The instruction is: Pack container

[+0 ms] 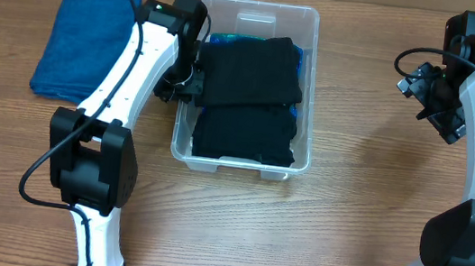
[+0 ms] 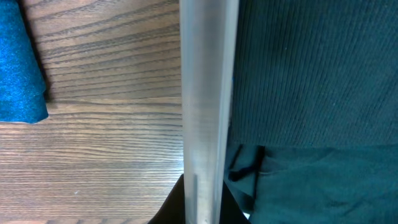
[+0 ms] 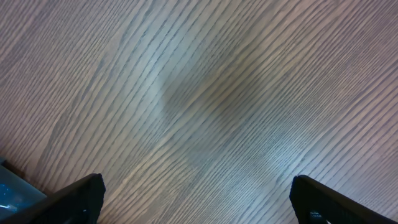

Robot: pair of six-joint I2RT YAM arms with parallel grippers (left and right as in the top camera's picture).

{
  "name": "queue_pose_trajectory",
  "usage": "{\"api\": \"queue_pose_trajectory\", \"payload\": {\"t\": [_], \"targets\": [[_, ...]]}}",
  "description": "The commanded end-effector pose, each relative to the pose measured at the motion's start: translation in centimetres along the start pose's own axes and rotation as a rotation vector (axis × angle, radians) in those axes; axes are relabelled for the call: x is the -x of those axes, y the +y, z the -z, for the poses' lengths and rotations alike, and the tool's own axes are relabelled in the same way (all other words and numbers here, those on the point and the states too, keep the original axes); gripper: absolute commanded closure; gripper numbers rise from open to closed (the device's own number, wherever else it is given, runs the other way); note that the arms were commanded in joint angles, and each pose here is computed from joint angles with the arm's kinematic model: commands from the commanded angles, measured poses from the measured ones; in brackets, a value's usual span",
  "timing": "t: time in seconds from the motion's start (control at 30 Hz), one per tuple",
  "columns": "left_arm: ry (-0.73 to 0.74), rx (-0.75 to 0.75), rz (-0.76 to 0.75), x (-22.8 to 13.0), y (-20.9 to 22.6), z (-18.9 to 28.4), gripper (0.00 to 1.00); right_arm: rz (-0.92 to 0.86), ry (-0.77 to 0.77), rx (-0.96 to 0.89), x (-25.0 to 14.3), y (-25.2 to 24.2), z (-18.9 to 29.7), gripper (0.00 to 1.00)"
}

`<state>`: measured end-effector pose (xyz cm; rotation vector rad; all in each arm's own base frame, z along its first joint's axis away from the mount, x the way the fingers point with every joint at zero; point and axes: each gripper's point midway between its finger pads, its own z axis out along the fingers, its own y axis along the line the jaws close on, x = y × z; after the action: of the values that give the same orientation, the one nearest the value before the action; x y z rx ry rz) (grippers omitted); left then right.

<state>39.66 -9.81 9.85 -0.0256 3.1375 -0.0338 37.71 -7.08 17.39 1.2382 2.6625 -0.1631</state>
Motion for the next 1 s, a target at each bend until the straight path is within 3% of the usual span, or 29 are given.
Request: {"api": "queue_pose_trajectory", "payload": {"t": [0.0, 0.07, 0.13, 0.2, 0.4, 0.5, 0.57, 0.77, 0.87, 0.93, 0.97], "targets": [[-0.011, 0.049, -0.012, 0.4, 1.3, -0.2, 0.92, -0.011, -0.025, 0.005, 0.3, -0.3, 0.7, 0.00], [-0.006, 0.033, 0.012, 0.3, 1.1, -0.2, 0.86, -0.011, -0.025, 0.005, 0.3, -0.3, 0.7, 0.00], [-0.010, -0.008, 0.013, 0.5, 0.4, -0.2, 0.62, -0.011, -0.025, 0.005, 0.3, -0.3, 0.7, 0.00], [-0.024, -0.034, 0.012, 0.8, -0.1, 0.5, 0.51, -0.011, -0.025, 0.005, 0.3, -0.3, 0.7, 0.00], [-0.219, -0.102, 0.000, 3.9, -1.4, 9.6, 0.43, -0.011, -0.025, 0.005, 0.3, -0.3, 0.7, 0.00], [-0.327, -0.063, 0.057, 5.1, 0.4, 13.5, 0.26, -0.011, -0.025, 0.005, 0.3, -0.3, 0.7, 0.00], [-0.386, -0.010, 0.192, 5.9, 3.9, 15.4, 0.00, -0.012, -0.025, 0.005, 0.3, -0.3, 0.7, 0.00], [-0.425, 0.231, 0.496, 6.2, 18.4, 15.4, 0.00, -0.012, -0.025, 0.005, 0.3, -0.3, 0.7, 0.00], [-0.421, 0.233, 0.617, 5.4, 24.0, 14.7, 0.00, -0.012, -0.025, 0.005, 0.3, -0.3, 0.7, 0.00], [-0.390, 0.139, 0.626, 5.4, 25.4, 12.8, 0.01, -0.012, -0.025, 0.005, 0.3, -0.3, 0.7, 0.00], [-0.374, 0.069, 0.589, 5.7, 25.3, 11.3, 0.09, -0.011, -0.025, 0.005, 0.3, -0.3, 0.7, 0.00]]}}
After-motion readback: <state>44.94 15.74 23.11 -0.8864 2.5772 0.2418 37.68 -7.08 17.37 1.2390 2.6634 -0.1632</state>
